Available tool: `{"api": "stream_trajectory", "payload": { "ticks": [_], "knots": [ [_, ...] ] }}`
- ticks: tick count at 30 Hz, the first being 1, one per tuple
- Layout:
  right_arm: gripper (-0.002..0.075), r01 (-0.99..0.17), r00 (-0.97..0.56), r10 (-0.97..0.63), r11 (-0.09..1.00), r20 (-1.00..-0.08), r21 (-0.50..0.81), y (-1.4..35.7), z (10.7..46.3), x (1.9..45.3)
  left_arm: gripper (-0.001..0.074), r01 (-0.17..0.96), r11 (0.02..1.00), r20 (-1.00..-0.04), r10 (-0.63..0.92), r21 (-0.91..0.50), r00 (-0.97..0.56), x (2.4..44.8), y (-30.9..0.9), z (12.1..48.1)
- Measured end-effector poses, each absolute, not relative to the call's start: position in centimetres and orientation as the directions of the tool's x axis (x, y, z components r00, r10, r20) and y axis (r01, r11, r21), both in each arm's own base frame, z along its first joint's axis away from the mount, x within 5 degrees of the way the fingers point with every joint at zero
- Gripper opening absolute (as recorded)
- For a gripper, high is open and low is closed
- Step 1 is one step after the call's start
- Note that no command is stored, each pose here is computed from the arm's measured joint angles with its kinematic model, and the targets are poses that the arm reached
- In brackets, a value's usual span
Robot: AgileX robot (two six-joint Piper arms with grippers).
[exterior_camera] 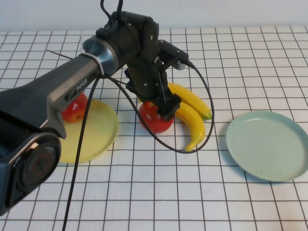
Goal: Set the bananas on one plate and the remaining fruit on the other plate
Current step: Put one type of fruit in the left plate
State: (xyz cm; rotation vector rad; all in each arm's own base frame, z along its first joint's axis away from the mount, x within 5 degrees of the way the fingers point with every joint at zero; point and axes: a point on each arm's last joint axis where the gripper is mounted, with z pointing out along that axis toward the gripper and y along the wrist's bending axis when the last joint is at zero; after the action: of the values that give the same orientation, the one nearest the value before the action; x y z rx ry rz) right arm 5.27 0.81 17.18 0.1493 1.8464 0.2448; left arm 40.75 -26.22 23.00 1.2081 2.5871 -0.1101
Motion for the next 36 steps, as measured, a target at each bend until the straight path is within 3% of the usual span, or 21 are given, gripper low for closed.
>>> {"api": "stream_trajectory", "payload": {
  "ticks": [4, 13, 23, 27, 31, 36],
  "knots": [
    [-0.0017, -0.023, -0.285, 0.227, 0.97, -0.931, 0.244, 0.8, 17.2, 5.3, 0.0608, 0.753, 0.656, -0.283, 0.732, 0.045, -0.62, 40.7, -26.2, 23.0],
    [-0.0017, -0.023, -0.285, 0.227, 0.97, -0.931, 0.244, 0.8, 17.2, 5.3, 0.0601, 0.746, 0.662, -0.263, 0.734, 0.073, -0.626, 40.4, -25.6, 24.0],
    [-0.0017, -0.023, -0.285, 0.227, 0.97, -0.931, 0.244, 0.8, 17.2, 5.3, 0.0599, 0.567, 0.768, -0.413, 0.639, 0.297, -0.649, 38.3, -21.4, 34.3],
    [-0.0017, -0.023, -0.285, 0.227, 0.97, -0.931, 0.244, 0.8, 17.2, 5.3, 0.0599, 0.499, 0.81, -0.452, 0.586, 0.308, -0.673, 38.3, -19.3, 36.1],
    [-0.0017, -0.023, -0.285, 0.227, 0.97, -0.931, 0.244, 0.8, 17.2, 5.3, 0.0599, 0.453, 0.858, -0.413, 0.513, 0.24, -0.752, 39.5, -16.6, 34.3],
    [-0.0017, -0.023, -0.285, 0.227, 0.97, -0.931, 0.244, 0.8, 17.2, 5.3, 0.0599, 0.428, 0.894, -0.269, 0.448, 0.133, -0.853, 39.7, -13.7, 29.4]
  ]
}}
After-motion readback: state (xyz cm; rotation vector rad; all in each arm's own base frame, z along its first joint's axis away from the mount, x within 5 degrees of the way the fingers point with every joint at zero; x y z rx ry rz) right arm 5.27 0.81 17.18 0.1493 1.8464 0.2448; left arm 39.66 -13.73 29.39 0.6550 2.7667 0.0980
